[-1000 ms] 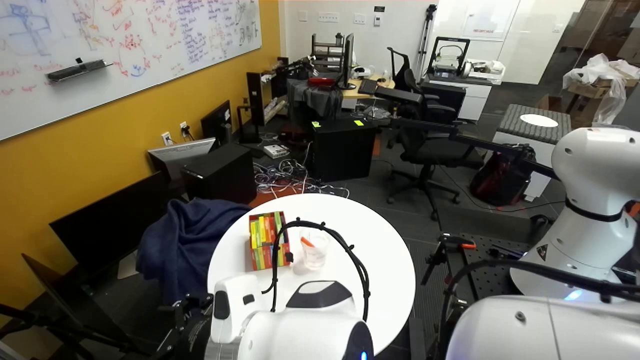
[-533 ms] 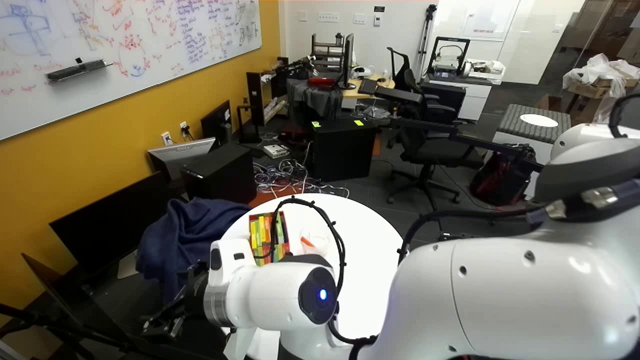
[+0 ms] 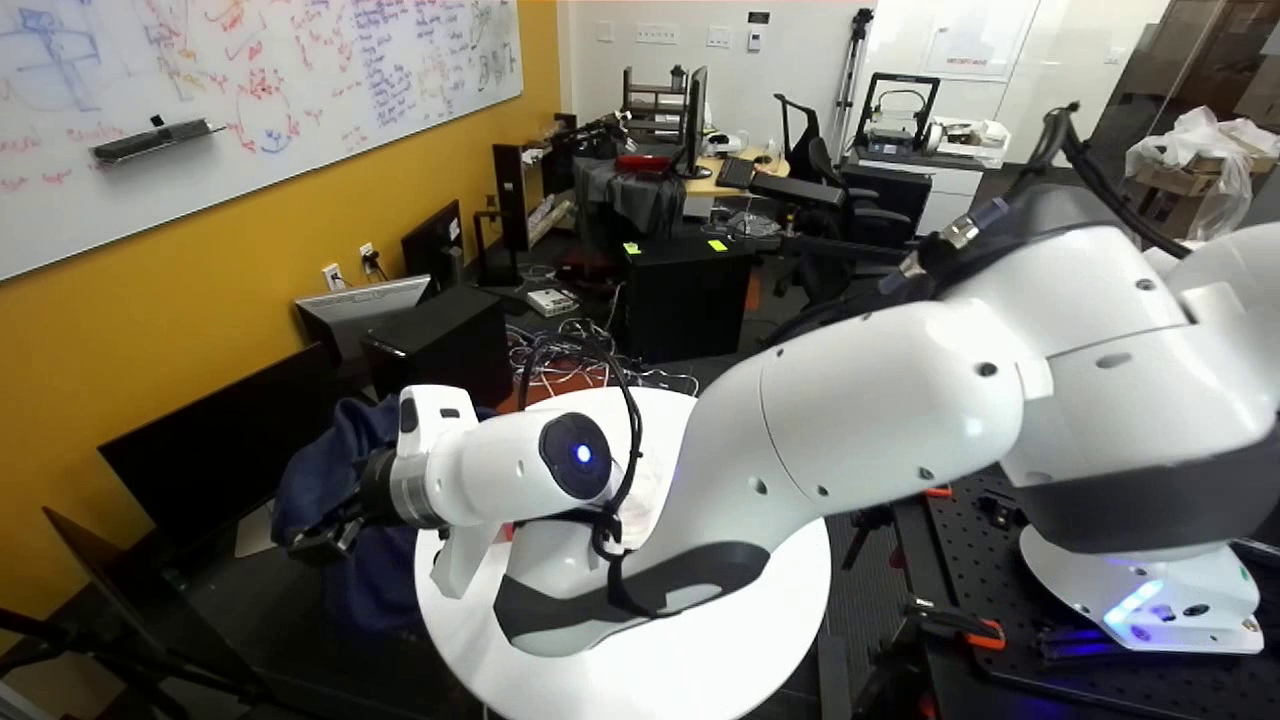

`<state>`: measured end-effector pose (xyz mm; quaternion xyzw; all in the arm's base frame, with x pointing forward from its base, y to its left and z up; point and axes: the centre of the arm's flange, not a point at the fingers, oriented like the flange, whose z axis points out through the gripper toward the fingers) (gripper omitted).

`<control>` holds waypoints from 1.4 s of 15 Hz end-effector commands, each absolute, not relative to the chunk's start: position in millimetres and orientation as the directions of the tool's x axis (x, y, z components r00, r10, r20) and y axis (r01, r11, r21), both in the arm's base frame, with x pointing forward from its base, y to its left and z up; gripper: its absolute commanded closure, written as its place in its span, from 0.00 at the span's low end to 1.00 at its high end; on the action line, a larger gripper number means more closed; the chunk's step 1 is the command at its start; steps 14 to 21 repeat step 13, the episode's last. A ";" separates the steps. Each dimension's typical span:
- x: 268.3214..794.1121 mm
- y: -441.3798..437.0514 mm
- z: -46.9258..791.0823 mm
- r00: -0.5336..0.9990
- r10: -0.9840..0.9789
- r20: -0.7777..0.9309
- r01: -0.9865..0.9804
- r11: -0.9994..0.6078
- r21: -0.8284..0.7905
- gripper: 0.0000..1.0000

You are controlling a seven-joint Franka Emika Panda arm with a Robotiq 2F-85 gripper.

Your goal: Pick up the pen and put it in the cup

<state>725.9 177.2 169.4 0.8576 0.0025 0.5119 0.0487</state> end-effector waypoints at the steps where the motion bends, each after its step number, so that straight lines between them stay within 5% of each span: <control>1: 731.7 166.2 171.9 0.479 0.059 0.876 -0.042 -0.995 0.090 0.00; 21: 742.1 153.4 180.7 0.476 0.054 0.878 -0.032 -0.996 0.078 0.00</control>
